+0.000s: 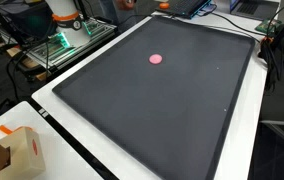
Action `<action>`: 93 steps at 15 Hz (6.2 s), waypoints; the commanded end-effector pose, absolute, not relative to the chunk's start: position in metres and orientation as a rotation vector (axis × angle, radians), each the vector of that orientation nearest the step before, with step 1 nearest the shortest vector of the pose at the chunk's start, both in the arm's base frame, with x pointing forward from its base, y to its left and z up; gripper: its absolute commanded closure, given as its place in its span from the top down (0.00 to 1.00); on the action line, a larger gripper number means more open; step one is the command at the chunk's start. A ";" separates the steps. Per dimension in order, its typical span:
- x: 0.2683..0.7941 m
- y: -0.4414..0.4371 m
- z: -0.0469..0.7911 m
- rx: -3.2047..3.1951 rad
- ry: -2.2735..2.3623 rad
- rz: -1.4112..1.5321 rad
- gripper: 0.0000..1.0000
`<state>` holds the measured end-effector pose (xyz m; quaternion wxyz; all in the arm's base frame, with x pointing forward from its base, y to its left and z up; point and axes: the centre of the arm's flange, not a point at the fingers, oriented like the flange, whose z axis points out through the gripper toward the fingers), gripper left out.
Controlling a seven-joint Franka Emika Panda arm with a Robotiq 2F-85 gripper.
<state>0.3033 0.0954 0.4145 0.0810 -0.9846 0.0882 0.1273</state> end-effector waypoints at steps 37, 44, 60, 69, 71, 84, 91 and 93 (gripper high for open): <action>0.304 0.095 0.415 -2.946 0.267 0.375 0.04; 0.304 0.095 0.415 -2.946 0.267 0.375 0.04; 0.442 0.203 0.416 -3.249 0.281 0.325 0.01; 0.530 0.243 0.357 -3.485 0.107 0.572 0.01; 0.540 0.250 0.343 -3.512 0.070 0.686 0.01; 0.591 0.251 0.285 -3.410 -0.453 1.022 0.01; 0.611 0.241 0.270 -3.306 -0.607 1.089 0.01; 0.615 0.236 0.269 -3.298 -0.603 1.081 0.01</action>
